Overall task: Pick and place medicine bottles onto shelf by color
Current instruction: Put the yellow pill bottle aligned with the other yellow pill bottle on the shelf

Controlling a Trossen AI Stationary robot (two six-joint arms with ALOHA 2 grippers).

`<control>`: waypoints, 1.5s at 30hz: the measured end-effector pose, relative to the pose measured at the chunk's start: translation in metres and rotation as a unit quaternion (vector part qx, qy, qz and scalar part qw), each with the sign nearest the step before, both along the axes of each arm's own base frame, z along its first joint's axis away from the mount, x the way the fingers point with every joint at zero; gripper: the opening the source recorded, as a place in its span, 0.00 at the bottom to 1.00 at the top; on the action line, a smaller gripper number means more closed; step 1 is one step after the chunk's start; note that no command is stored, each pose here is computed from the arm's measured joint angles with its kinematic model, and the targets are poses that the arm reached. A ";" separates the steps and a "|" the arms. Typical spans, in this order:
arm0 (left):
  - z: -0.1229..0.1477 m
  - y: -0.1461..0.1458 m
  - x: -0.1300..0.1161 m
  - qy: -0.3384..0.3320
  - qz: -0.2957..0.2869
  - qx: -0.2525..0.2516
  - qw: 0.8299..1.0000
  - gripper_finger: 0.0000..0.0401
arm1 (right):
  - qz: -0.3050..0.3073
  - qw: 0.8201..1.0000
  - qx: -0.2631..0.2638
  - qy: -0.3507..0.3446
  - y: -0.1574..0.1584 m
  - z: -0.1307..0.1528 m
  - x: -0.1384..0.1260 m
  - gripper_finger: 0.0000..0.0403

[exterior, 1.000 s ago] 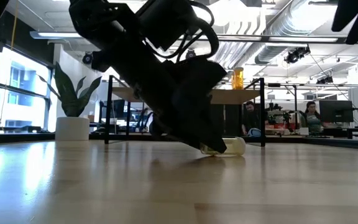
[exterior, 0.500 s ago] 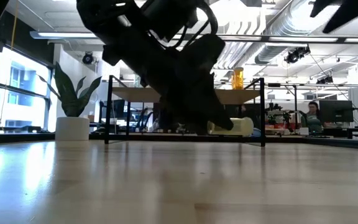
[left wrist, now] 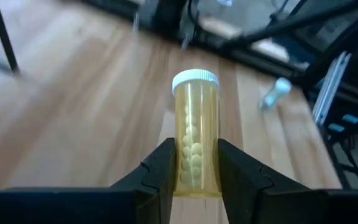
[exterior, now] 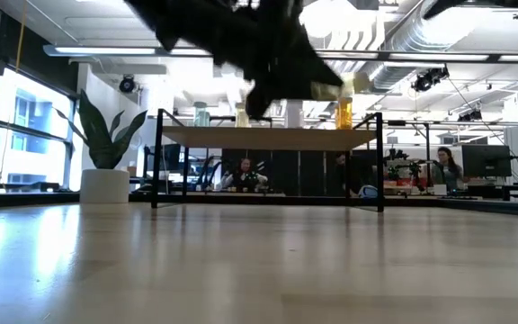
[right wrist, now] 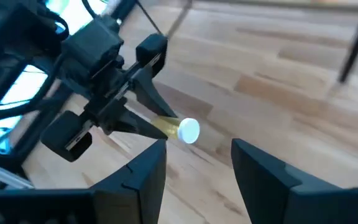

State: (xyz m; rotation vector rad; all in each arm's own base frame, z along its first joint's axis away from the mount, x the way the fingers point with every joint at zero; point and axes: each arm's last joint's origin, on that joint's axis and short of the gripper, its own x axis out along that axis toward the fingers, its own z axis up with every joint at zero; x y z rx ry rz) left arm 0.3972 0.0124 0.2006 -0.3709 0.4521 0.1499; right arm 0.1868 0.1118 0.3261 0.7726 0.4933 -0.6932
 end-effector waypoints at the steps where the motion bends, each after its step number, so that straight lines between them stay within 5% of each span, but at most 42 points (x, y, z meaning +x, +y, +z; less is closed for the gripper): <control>1: 0.008 0.002 -0.002 -0.010 -0.001 0.009 1.000 0.22 | 0.005 1.000 -0.002 -0.008 -0.003 0.003 0.002 0.43; 11: 0.098 0.037 -0.043 -0.131 0.034 0.075 0.988 0.22 | 0.057 0.983 -0.143 -0.098 -0.050 0.049 0.022 0.43; 24: 0.175 0.076 -0.114 -0.215 0.103 0.164 0.957 0.22 | 0.110 0.905 -0.339 -0.233 -0.115 0.099 0.055 0.43; 33: 0.180 0.091 -0.144 -0.164 0.115 0.189 0.961 0.22 | 0.139 0.865 -0.384 -0.292 -0.147 0.100 0.082 0.43; 45: 0.132 0.094 -0.165 -0.175 0.135 0.155 0.963 0.22 | 0.147 0.885 -0.366 -0.248 -0.172 0.067 0.118 0.43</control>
